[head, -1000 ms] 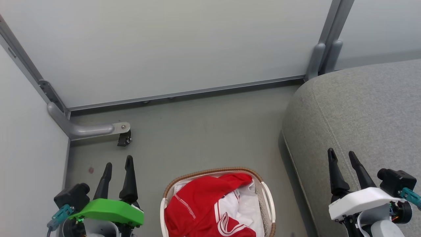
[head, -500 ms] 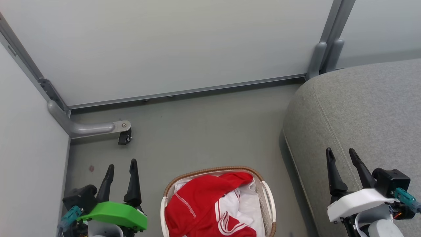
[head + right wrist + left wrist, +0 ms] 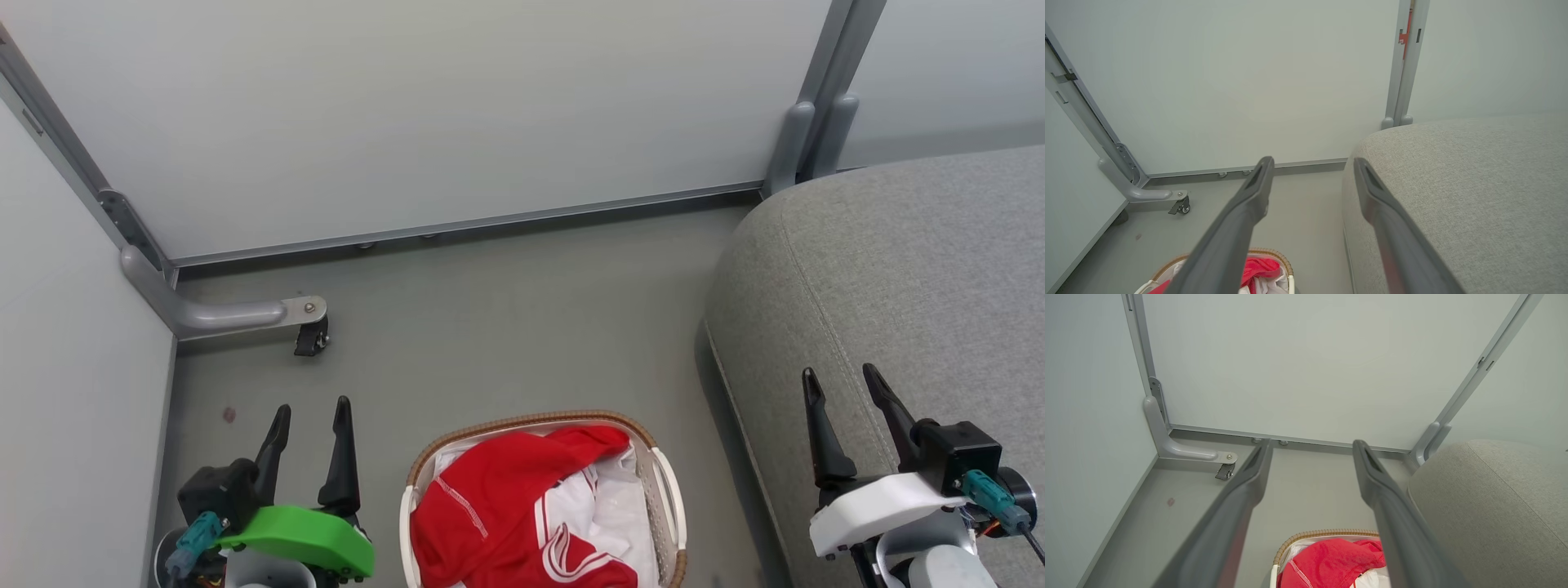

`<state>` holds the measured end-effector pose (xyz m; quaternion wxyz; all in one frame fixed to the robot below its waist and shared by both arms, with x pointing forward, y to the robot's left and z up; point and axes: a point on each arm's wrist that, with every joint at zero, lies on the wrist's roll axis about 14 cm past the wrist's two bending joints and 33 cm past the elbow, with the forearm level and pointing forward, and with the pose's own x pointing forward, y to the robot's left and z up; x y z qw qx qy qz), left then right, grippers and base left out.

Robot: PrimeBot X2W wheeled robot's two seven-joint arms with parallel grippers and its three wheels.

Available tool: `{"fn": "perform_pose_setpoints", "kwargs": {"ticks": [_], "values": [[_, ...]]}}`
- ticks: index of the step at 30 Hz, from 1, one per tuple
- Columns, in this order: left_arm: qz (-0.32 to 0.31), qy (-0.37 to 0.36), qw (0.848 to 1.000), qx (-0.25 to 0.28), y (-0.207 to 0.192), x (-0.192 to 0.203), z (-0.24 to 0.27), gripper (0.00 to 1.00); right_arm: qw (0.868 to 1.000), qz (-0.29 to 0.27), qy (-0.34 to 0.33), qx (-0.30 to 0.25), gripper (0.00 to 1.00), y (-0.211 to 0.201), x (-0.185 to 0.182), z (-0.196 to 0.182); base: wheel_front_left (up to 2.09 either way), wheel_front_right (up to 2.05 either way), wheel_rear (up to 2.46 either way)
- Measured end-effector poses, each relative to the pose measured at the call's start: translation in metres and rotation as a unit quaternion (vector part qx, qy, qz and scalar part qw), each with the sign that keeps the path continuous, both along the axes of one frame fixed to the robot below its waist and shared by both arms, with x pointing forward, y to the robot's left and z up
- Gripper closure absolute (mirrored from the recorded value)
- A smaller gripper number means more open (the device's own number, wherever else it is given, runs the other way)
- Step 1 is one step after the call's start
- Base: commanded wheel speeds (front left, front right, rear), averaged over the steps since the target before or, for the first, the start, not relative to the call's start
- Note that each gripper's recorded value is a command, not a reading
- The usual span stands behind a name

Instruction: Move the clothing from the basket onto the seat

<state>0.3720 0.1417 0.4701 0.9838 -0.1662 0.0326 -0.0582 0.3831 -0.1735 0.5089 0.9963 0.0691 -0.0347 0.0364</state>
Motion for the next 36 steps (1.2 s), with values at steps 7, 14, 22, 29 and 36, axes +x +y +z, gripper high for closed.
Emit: {"fn": "perform_pose_setpoints", "kwargs": {"ticks": [7,14,22,29,36], "values": [[-0.006,-0.003,1.0,0.021,-0.002,-0.0012,-0.0013,0.0,1.0,0.004,-0.007,-0.026,0.0,0.0014,-0.0008,0.0013,0.0,0.0,0.0],[-0.014,-0.008,0.999,0.041,-0.0043,-0.0023,-0.0019,0.0,0.999,0.005,-0.011,-0.05,0.0,0.0011,-0.0022,0.0014,0.0,0.0,0.0],[-0.019,-0.015,0.998,0.061,-0.0057,-0.003,-0.0012,0.0,0.997,0.008,-0.016,-0.072,0.0,0.0019,-0.0027,0.0022,0.0,0.0,0.0],[-0.019,-0.013,0.998,0.06,-0.005,-0.0032,-0.0026,0.0,0.997,0.008,-0.014,-0.07,0.0,0.002,-0.0022,0.0013,0.0,0.0,0.0],[-0.02,-0.012,0.998,0.062,-0.0051,-0.0029,-0.0036,0.0,0.998,0.007,-0.013,-0.068,0.0,0.0015,-0.002,0.0007,0.0,0.0,0.0]]}}
